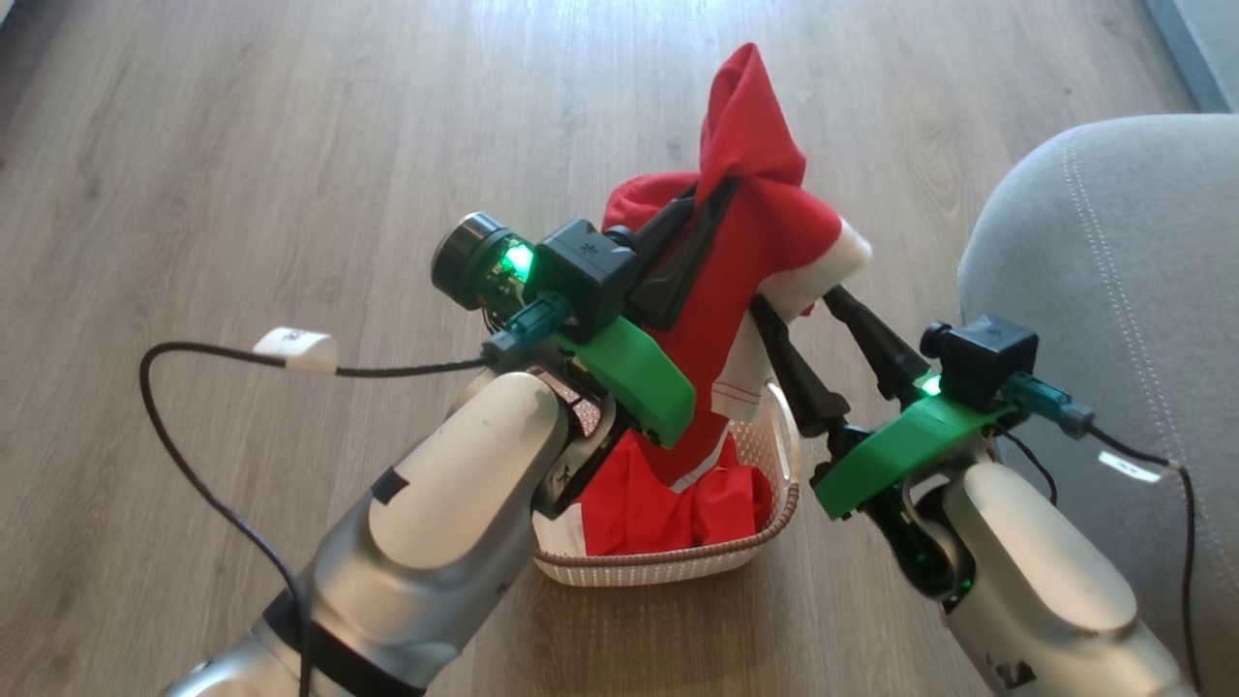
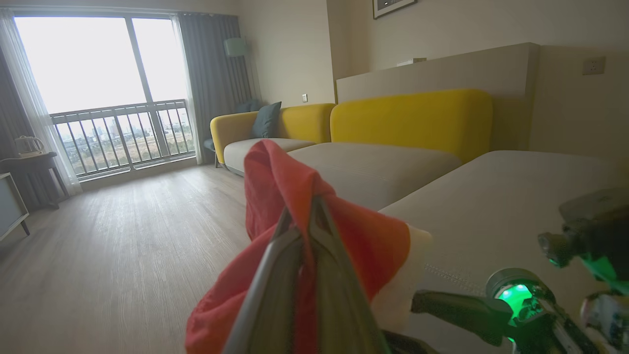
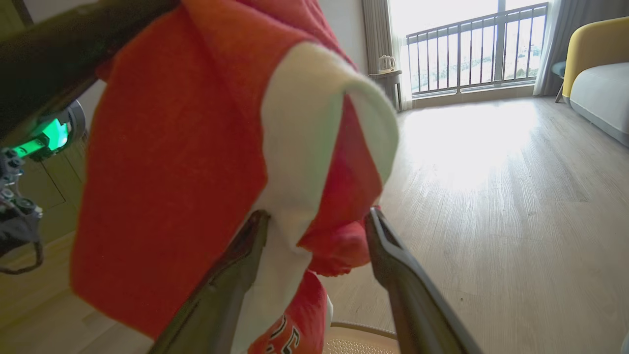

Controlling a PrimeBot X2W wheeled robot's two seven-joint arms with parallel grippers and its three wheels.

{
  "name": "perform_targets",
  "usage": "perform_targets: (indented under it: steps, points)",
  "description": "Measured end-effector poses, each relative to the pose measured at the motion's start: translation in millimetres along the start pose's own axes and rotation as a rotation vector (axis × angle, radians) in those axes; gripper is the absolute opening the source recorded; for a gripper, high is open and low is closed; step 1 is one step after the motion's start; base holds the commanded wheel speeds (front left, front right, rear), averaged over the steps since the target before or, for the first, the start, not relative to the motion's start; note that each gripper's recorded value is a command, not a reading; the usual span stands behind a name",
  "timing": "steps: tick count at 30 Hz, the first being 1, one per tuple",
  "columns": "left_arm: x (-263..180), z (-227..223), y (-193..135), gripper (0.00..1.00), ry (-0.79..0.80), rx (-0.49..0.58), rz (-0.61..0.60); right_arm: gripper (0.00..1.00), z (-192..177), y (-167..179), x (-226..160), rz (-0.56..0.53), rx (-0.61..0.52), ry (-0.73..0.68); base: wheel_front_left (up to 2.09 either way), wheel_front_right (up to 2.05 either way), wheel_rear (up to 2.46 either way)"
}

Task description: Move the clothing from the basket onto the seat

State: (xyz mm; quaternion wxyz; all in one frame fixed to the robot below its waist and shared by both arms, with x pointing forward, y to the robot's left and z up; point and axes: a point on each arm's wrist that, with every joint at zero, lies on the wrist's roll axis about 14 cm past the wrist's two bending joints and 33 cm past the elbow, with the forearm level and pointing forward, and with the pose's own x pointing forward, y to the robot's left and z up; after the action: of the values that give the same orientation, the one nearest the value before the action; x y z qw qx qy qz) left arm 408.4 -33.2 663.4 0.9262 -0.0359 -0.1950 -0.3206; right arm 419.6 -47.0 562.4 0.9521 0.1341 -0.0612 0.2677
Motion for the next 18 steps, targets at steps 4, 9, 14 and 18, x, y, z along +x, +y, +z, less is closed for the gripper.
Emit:
perform_targets:
  steps: [4, 9, 14, 18]
  points:
    - [-4, -2, 0, 0.0, 0.009, 0.003, 0.0, 1.0, 2, 8, 11, 0.04, -0.001, 0.005, 0.0, 0.0, 0.0]
    - [-7, -5, 1, 0.0, 0.021, -0.005, 0.004, 1.0, 0, 22, 18, 0.096, -0.011, 0.018, 0.0, 0.0, 0.0]
    - [-9, -10, 1, 0.0, 0.036, -0.016, 0.004, 0.66, -7, 34, 23, 0.145, -0.017, 0.046, 0.0, 0.0, 0.0]
    - [-10, -13, 1, 0.0, 0.046, -0.017, 0.003, 0.0, -9, 32, 25, 0.14, -0.022, 0.054, 0.0, 0.0, 0.0]
